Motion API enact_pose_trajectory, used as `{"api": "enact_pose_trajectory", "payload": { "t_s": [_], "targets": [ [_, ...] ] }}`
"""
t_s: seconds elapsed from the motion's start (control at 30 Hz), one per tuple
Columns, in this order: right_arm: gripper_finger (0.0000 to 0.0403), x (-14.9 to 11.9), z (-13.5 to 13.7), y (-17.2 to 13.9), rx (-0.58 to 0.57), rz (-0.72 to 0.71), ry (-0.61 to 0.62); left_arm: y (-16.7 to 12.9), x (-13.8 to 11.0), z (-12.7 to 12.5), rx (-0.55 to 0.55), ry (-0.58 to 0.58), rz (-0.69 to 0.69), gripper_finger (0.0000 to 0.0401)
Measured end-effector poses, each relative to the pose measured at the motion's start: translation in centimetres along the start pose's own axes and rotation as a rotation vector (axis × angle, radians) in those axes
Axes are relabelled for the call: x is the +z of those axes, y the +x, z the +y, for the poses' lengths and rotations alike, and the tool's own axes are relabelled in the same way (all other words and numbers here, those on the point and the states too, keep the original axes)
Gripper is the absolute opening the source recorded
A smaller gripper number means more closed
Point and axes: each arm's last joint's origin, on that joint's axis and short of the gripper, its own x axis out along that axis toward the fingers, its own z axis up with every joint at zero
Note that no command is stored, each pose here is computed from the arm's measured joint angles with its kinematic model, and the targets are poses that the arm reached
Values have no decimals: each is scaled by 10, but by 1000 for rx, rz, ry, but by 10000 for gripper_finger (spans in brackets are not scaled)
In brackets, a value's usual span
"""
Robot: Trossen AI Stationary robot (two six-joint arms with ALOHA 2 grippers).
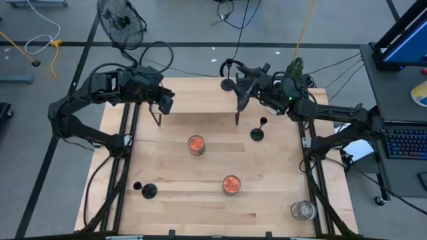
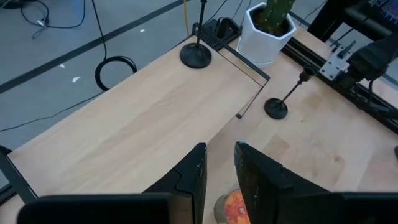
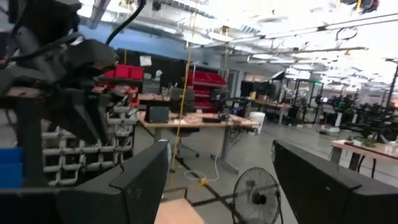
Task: Pick & Place candle stick holders
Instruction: Put the bottom candle holder on the shelf
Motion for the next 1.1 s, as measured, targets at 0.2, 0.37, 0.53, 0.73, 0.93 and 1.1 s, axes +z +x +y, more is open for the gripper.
{"api": "enact_pose_trajectory", "payload": {
  "t_s": [0.2,0.37,0.53,0.73,0.93,1.1],
  "targets": [
    [274,3,-2,-11,14,69,32,0,-1,-1,-42,15,26,88],
    [274,5,-5,-20,22,133,25,0,-1,-1,-48,14,29,88],
    [274,6,-8,-28,28,182,29,0,-1,-1,-48,14,29,88],
    [274,7,-10,-37,31,239,42,0,-1,-1,-48,6,29,88],
    [274,-3,-12,-50,27,239,76,-2,-7,-5,-52,1,70,88],
    [274,-24,-15,-73,20,204,139,-5,-17,-11,-54,-42,135,88]
  ]
}}
